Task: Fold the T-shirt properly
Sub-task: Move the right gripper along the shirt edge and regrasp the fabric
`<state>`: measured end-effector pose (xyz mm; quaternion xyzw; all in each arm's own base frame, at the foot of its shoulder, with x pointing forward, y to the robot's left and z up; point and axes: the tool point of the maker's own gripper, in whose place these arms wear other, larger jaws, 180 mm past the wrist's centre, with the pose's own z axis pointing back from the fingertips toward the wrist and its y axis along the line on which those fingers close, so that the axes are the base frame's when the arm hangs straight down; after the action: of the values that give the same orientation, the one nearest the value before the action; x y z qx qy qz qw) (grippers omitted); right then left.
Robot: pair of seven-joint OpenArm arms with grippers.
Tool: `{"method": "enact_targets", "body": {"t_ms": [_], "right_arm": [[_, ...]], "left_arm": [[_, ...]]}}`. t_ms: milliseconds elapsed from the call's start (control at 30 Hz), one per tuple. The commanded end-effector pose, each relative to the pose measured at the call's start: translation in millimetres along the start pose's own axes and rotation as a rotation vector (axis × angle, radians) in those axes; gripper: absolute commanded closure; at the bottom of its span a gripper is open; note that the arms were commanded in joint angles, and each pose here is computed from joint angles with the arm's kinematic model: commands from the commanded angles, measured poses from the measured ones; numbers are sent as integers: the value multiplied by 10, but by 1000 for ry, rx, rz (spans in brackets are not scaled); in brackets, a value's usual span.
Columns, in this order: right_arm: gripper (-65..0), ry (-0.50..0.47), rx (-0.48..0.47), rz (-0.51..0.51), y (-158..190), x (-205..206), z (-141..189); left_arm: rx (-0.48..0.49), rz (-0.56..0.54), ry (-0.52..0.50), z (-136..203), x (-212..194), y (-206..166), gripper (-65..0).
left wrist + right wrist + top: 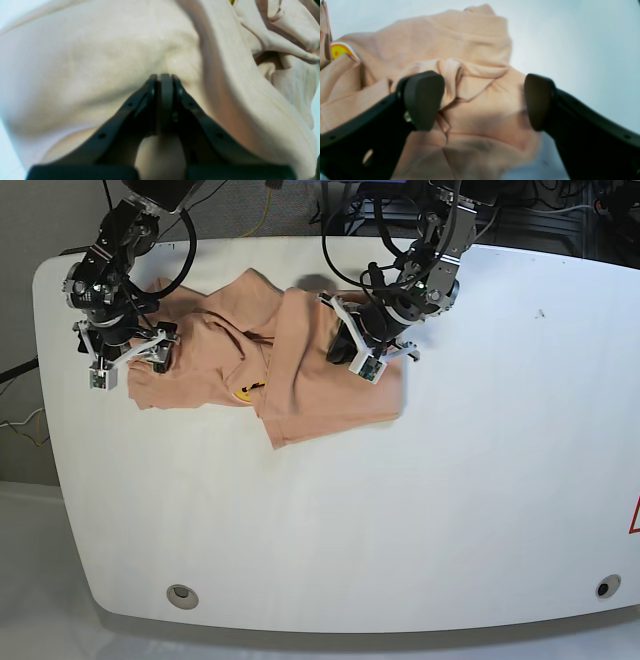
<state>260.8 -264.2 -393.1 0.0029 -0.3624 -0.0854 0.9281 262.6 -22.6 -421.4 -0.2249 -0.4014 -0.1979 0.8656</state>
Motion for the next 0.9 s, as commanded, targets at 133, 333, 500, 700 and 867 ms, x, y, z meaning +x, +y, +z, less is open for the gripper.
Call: {"method": "enact_targets", "body": {"t_ms": [133, 333, 500, 700, 867], "right_arm": [[-511, -19, 21, -29, -23, -45, -113], [-511, -13, 23, -40, -62, -129, -164], [-511, 7, 17, -40, -132, -193, -192], [-511, -13, 8, -28, -161, -120, -163], [-511, -55, -20, 17, -258, 80, -63]], "left_arm": [[3, -8, -15, 2, 66, 12, -12], [3, -8, -15, 2, 66, 12, -12], [3, -10, -18, -1, 80, 17, -10], [4, -11, -19, -2, 87, 19, -10], [4, -12, -20, -4, 94, 22, -10]]}}
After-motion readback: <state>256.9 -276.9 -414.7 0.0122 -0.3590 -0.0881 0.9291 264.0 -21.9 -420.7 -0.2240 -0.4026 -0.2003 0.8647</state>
